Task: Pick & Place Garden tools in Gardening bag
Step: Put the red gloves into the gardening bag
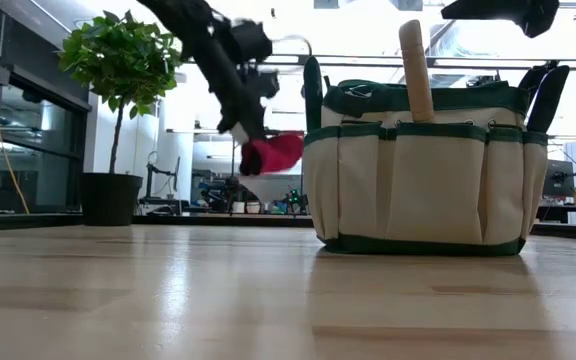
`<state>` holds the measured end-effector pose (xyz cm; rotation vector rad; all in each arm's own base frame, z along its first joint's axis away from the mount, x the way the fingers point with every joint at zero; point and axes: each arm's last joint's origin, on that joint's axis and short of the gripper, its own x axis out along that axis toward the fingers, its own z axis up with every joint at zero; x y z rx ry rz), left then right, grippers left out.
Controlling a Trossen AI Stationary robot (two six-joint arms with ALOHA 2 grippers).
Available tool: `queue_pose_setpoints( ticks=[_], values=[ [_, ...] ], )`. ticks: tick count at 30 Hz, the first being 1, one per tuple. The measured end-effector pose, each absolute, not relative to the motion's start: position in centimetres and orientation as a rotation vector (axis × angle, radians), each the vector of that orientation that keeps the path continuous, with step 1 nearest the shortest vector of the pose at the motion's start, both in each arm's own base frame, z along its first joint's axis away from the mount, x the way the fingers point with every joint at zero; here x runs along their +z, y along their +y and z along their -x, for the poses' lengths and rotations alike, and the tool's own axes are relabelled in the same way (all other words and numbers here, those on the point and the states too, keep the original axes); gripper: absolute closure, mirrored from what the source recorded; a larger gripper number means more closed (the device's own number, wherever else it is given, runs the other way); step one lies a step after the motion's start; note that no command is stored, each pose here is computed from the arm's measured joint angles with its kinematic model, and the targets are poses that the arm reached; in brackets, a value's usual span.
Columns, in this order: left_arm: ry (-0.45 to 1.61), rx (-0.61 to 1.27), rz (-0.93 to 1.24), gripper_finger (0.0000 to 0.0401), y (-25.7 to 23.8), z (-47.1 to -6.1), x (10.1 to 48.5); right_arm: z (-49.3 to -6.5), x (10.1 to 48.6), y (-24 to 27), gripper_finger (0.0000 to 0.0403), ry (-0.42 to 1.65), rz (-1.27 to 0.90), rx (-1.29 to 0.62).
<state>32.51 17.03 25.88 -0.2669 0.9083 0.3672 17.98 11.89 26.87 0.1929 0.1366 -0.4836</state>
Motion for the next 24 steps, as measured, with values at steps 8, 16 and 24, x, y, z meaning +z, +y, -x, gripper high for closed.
queue_pose_setpoints(
  ticks=[8,16,24],
  values=[
    [0.755,0.322,0.157,0.0388,12.7,-32.0,30.9,-17.4,27.1,12.1,0.0167,0.149,-0.135,-0.458],
    [0.699,0.273,0.123,0.0388,10.3,-31.0,33.2,-13.3,27.5,11.0,0.0167,0.191,-0.078,-0.428],
    [0.573,0.155,0.098,0.0388,8.9,-31.1,34.9,-10.5,26.2,9.5,0.0167,0.297,-0.094,-0.325]
  ],
)
